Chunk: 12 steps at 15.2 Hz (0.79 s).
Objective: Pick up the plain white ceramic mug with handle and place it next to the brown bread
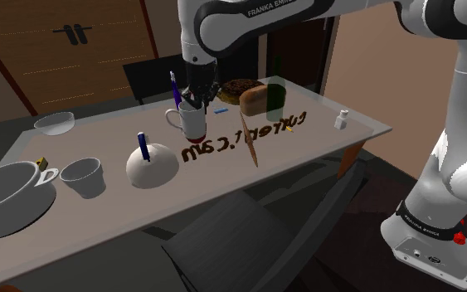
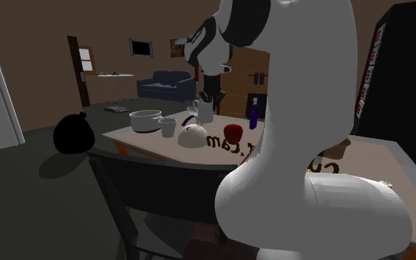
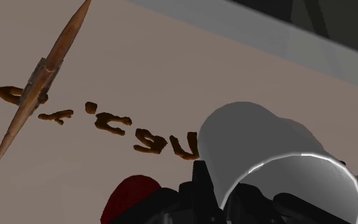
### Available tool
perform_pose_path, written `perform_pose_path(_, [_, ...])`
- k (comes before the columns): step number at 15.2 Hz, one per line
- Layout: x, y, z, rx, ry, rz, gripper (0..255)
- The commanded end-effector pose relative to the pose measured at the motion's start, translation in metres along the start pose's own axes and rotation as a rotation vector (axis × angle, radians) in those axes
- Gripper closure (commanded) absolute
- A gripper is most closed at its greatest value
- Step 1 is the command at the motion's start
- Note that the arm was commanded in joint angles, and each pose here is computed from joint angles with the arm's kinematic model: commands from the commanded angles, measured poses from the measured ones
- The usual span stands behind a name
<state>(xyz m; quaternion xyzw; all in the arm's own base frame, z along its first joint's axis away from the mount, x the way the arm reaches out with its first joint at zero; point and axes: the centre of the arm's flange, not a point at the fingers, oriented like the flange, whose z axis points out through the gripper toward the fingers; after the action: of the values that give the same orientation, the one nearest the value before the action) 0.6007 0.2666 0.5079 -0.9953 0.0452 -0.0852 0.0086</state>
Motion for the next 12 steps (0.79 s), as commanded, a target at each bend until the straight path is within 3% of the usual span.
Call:
perform_pose_path(1, [0.001, 0.0, -0.01, 0.0, 0.0, 0.0, 255])
perform_pose_path(3, [0.003, 0.0, -0.018, 0.0, 0.0, 0.0, 255])
perform_pose_path(12, [0.007, 0.118, -0.02, 0.0, 0.0, 0.0, 255])
